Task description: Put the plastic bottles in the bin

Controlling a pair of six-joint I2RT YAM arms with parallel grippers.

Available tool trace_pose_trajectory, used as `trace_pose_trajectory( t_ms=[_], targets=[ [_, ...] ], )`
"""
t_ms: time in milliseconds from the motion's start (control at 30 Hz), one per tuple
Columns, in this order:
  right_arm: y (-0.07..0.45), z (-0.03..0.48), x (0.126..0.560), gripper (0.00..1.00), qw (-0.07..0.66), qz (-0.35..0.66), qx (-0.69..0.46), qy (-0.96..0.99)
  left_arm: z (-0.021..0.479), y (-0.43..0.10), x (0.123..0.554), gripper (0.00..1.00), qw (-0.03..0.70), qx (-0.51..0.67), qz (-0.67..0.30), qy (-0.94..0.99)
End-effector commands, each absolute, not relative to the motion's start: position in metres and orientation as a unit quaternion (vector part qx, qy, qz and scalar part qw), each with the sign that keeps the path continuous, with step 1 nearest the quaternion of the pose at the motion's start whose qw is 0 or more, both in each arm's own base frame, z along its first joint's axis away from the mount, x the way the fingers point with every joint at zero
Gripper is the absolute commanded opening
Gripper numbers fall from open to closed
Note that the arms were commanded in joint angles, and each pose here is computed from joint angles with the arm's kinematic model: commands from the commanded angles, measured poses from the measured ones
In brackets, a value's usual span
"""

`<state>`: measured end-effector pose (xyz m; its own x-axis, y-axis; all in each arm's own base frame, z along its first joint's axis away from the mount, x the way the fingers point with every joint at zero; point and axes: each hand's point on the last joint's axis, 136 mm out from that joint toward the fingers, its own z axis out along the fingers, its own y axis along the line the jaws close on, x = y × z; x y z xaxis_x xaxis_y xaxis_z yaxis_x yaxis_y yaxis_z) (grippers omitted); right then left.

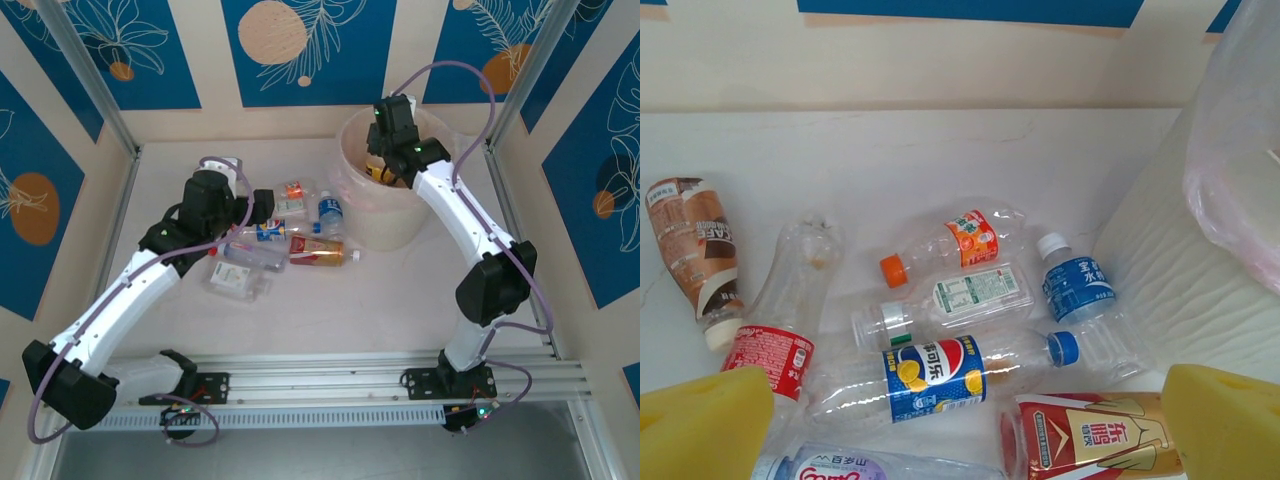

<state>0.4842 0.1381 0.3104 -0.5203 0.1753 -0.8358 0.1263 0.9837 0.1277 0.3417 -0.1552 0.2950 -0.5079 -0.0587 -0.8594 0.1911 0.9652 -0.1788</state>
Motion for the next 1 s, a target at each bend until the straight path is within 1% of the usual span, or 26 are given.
trace_pose_trajectory(
  t_ms=[0, 167, 433, 600, 767, 800, 867, 933, 967],
  targets=[
    [0.155, 0.29, 0.468, 0.01, 0.429, 0.071, 0.071, 0.898, 0.305, -0.155, 0.344, 0.99, 0.496, 0.031, -0.138, 0.857],
    [0.158, 0.318, 0.466, 0.01, 0.454, 0.092, 0.067, 0.884, 0.301, -0.156, 0.345, 1.0, 0.491, 0.031, -0.139, 0.86],
    [0.169, 0.341, 0.469, 0.01, 0.497, 0.107, 0.047, 0.86, 0.299, -0.155, 0.344, 1.0, 0.49, 0.029, -0.14, 0.86],
    [0.172, 0.332, 0.487, 0.0, 0.505, 0.092, 0.047, 0.857, 0.298, -0.154, 0.344, 0.99, 0.488, 0.028, -0.139, 0.861],
    [0.171, 0.302, 0.506, 0.0, 0.475, 0.072, 0.053, 0.876, 0.296, -0.152, 0.344, 1.0, 0.488, 0.026, -0.136, 0.862],
    [0.17, 0.295, 0.509, 0.02, 0.466, 0.065, 0.055, 0.881, 0.297, -0.152, 0.343, 0.99, 0.489, 0.026, -0.136, 0.861],
    [0.167, 0.283, 0.511, 0.1, 0.452, 0.05, 0.058, 0.889, 0.297, -0.15, 0.343, 1.0, 0.489, 0.025, -0.135, 0.861],
    [0.165, 0.274, 0.512, 0.22, 0.441, 0.04, 0.059, 0.895, 0.296, -0.149, 0.343, 1.0, 0.489, 0.023, -0.134, 0.861],
    [0.164, 0.271, 0.512, 0.26, 0.436, 0.036, 0.06, 0.897, 0.296, -0.149, 0.343, 1.0, 0.489, 0.024, -0.134, 0.861]
  ],
)
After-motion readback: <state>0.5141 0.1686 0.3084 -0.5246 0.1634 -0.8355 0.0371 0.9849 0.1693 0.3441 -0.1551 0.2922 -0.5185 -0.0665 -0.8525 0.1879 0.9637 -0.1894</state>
